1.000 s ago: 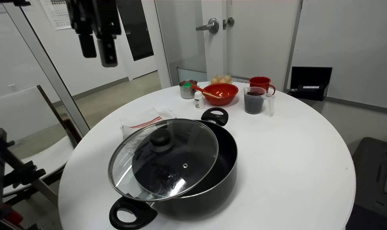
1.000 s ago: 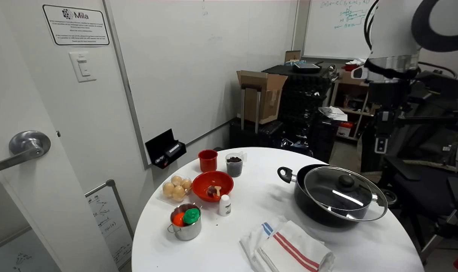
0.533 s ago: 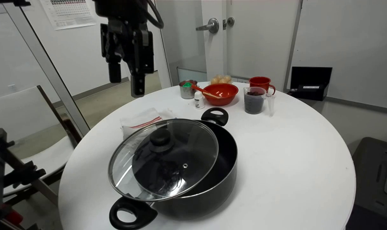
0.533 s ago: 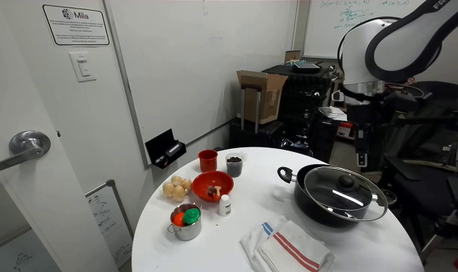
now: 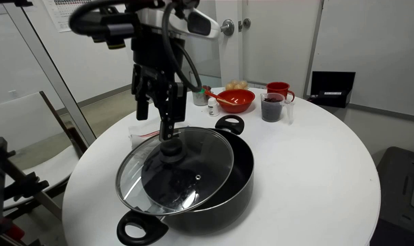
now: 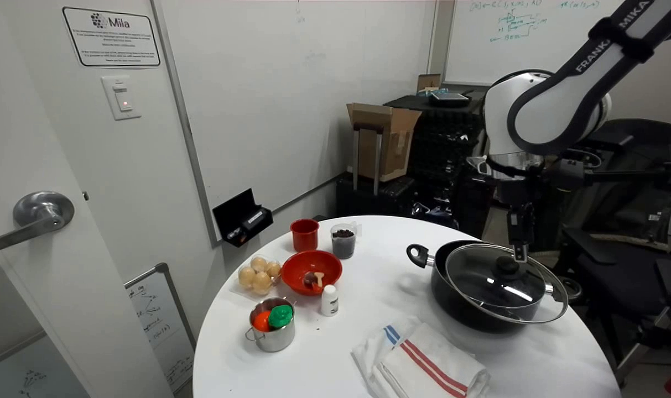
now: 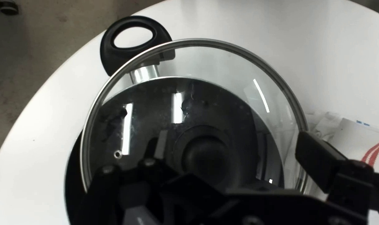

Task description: Remove the lid from the pot

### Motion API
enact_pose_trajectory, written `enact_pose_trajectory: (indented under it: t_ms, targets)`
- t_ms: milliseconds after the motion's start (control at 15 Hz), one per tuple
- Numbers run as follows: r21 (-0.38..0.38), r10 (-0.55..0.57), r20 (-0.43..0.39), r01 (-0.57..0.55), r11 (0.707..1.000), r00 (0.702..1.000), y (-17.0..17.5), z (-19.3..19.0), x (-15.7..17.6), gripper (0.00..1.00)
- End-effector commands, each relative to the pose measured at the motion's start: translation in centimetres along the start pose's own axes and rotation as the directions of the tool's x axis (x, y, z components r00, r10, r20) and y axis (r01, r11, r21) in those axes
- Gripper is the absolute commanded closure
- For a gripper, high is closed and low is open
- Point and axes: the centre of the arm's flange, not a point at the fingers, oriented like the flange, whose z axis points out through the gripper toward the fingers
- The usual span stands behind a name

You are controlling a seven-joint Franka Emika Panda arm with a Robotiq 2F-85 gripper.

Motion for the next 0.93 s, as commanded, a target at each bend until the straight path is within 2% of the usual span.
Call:
enact_pose_trajectory:
  t_ms: [0, 467, 533, 600, 867]
  targets:
    - [0.007, -0.002, -0.015, 0.002, 1.000, 1.000, 1.4, 1.8, 3.0, 0.00]
    - [0.010, 0.011, -0.015, -0.011, 1.000, 1.000, 3.0, 4.2, 5.3, 0.00]
    - [0.010, 0.013, -0.020, -0.013, 1.000, 1.000, 3.2, 4.3, 5.3, 0.25]
    - [0.010, 0.013, -0.022, -0.013, 1.000, 1.000, 3.3, 4.3, 5.4, 0.26]
    - [0.012, 0.018, -0.038, -0.018, 1.000, 0.999, 3.5, 3.8, 5.5, 0.56]
